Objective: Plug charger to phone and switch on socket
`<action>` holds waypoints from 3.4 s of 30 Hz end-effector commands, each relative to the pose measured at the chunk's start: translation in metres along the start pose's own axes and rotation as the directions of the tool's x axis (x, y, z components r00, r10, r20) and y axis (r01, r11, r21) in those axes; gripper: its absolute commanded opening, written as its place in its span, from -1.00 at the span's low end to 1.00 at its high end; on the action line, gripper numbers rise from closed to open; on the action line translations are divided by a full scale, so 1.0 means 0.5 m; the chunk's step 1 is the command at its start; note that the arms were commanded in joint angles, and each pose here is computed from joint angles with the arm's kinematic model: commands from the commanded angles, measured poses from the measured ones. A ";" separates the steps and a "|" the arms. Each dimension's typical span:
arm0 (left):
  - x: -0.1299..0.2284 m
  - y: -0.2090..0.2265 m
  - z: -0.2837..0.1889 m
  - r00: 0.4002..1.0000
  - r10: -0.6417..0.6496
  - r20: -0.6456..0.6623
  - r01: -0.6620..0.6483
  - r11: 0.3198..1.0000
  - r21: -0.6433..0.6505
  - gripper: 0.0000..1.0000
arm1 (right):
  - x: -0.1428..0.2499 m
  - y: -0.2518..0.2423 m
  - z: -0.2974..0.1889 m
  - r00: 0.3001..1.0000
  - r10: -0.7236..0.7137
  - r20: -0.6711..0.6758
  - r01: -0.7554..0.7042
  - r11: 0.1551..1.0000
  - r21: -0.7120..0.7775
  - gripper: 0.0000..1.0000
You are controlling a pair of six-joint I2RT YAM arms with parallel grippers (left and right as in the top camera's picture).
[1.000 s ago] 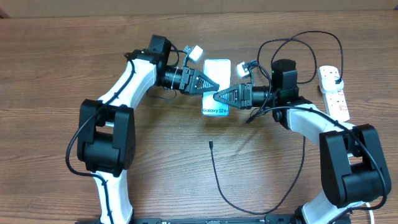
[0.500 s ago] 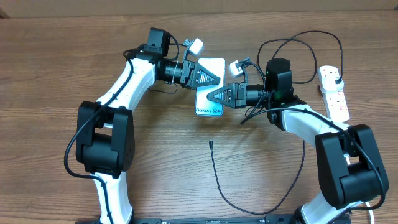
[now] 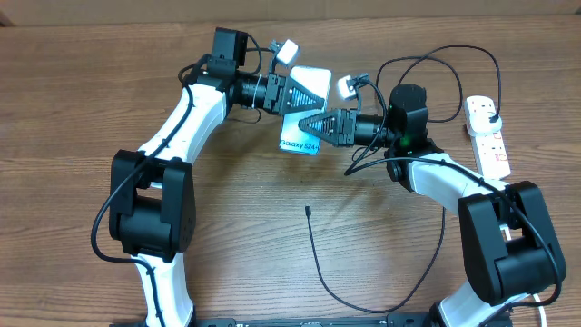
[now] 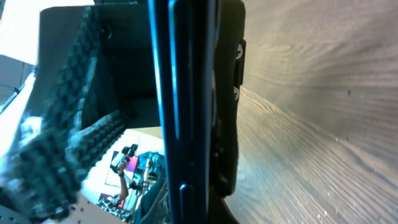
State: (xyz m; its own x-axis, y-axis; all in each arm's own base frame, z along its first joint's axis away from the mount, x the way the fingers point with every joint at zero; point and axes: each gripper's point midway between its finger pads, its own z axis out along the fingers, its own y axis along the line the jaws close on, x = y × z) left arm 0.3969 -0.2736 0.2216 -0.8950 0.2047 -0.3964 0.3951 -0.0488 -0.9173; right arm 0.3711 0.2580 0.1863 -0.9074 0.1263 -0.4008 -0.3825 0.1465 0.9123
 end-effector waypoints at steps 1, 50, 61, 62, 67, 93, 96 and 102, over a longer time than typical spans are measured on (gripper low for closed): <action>-0.023 -0.083 -0.017 1.000 -0.008 -0.004 0.008 0.999 0.050 -0.19 | -0.014 -0.008 0.001 0.999 0.026 0.043 -0.027 0.999 0.021 -0.92; -0.034 -0.130 -0.025 0.997 0.071 0.005 -0.071 0.996 0.047 -0.31 | -0.076 -0.021 -0.072 0.989 0.030 0.144 -0.035 0.999 0.030 -0.93; -0.025 -0.130 -0.014 0.999 0.048 -0.007 -0.048 0.997 0.052 -0.31 | -0.083 -0.024 -0.074 0.987 0.030 0.161 -0.036 0.999 0.037 -0.93; -0.024 -0.130 -0.011 0.999 0.049 -0.010 -0.048 0.997 0.054 -0.30 | -0.084 -0.024 -0.074 0.986 0.029 0.163 -0.035 0.999 0.038 -0.93; -0.018 -0.134 0.005 0.997 0.074 -0.025 -0.072 0.995 0.063 -0.28 | -0.085 -0.023 -0.074 0.986 0.025 0.166 -0.032 0.999 0.038 -0.93; -0.033 -0.106 0.006 0.993 0.121 0.011 -0.120 0.992 -0.023 -0.91 | -0.078 -0.007 -0.073 0.989 0.046 0.138 -0.047 0.999 0.002 -0.53; -0.044 -0.086 -0.004 0.992 0.122 0.039 -0.119 0.990 -0.081 -0.92 | -0.070 0.010 -0.077 0.995 0.011 0.102 -0.008 1.000 -0.029 -0.19; -0.029 0.023 -0.040 0.995 0.024 0.096 0.012 0.934 -0.356 -0.91 | -0.067 0.007 -0.138 0.999 0.002 0.053 0.001 0.998 -0.056 0.02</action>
State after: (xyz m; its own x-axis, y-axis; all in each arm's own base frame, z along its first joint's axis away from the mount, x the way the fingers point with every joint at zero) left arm 0.4061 -0.2686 0.2185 -0.9372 0.1375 -0.3206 0.3411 0.1694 -0.9246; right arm 0.3936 0.2009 0.2098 -0.8902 0.2138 -0.4022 -0.3872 0.1100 0.9154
